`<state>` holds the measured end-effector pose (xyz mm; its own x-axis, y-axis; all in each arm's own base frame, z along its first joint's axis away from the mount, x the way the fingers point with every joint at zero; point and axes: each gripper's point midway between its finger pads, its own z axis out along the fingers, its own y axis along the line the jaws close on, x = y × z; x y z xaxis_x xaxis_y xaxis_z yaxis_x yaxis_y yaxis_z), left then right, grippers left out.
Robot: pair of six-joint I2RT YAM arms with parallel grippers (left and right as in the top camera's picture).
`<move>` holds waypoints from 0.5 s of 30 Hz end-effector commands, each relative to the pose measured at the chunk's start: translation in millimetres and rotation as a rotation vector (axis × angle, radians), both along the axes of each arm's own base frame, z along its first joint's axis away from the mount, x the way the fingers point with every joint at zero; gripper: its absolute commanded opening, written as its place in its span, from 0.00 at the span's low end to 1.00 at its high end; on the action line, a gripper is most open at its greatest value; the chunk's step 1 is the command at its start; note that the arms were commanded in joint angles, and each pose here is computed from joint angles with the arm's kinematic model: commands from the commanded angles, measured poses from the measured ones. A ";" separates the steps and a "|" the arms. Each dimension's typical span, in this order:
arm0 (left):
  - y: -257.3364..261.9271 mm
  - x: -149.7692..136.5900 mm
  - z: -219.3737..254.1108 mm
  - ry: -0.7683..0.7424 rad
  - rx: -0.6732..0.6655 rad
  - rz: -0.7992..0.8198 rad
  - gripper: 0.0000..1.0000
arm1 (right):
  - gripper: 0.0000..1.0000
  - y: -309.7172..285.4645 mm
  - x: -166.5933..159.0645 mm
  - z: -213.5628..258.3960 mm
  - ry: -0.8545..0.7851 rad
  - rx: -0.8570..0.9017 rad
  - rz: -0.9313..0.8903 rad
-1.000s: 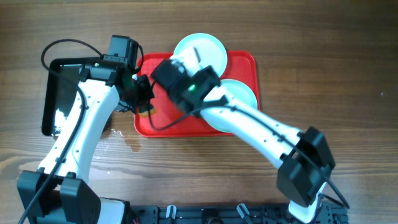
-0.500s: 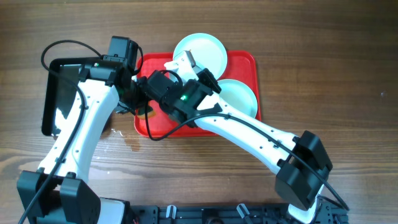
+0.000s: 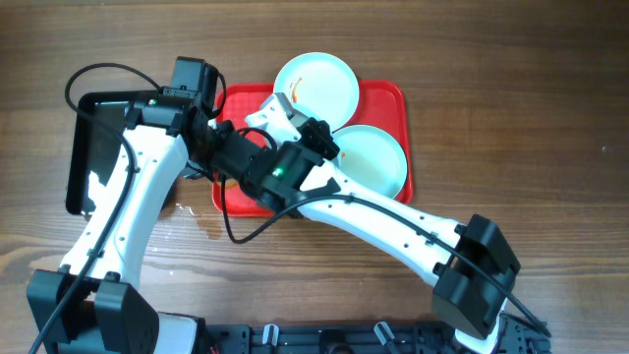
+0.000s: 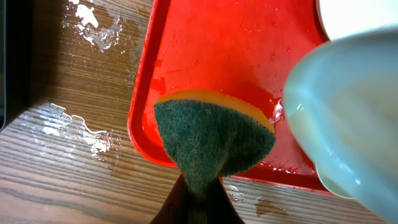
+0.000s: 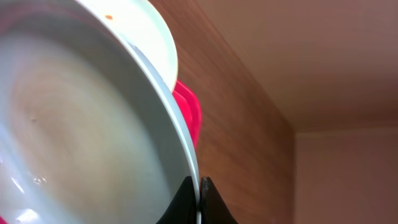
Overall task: Clean dirty plates on tray and stack at the side
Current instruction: 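Lift the scrubbed plate by its rim with the right gripper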
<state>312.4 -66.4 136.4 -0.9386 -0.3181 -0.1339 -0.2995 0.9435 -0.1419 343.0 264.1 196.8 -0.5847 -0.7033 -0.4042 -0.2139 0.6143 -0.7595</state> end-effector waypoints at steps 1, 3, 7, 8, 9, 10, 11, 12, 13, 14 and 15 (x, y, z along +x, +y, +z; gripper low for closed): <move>2.0 0.6 6.1 -0.021 0.002 -0.007 0.04 | 0.05 -20.0 3.9 38.1 -0.184 -0.027 -0.091; 2.1 0.8 6.1 -0.022 0.002 -0.007 0.04 | 0.04 -19.5 4.3 38.3 -0.181 -0.035 -0.086; 1.4 3.3 6.7 -0.033 0.000 -0.007 0.04 | 0.04 -12.3 2.0 26.0 -0.106 0.000 -0.058; 1.6 3.0 6.5 -0.031 0.000 -0.007 0.04 | 0.04 -7.9 0.2 19.0 -0.065 0.021 -0.043; 1.6 3.0 6.4 -0.031 0.000 -0.007 0.04 | 0.04 -3.8 -1.1 11.8 -0.014 0.024 -0.016; 1.5 3.0 6.2 -0.030 0.000 -0.007 0.04 | 0.04 -2.6 -1.9 7.9 0.008 0.040 -0.014; 1.6 3.0 6.2 -0.030 0.000 -0.007 0.04 | 0.04 -3.2 -2.0 8.1 -0.004 0.066 -0.034; 1.6 3.0 6.2 -0.030 0.000 -0.007 0.04 | 0.04 -3.6 -2.5 9.3 -0.022 0.109 -0.060; 1.6 3.0 6.2 -0.030 0.000 -0.007 0.04 | 0.04 -0.8 -3.5 6.1 -0.015 0.151 -0.072; 1.6 3.0 6.2 -0.030 0.000 -0.007 0.04 | 0.04 4.9 -5.2 0.7 0.022 0.171 -0.053; 1.6 3.0 6.2 -0.030 0.000 -0.007 0.04 | 0.04 9.4 -7.1 -4.9 0.071 0.165 -0.019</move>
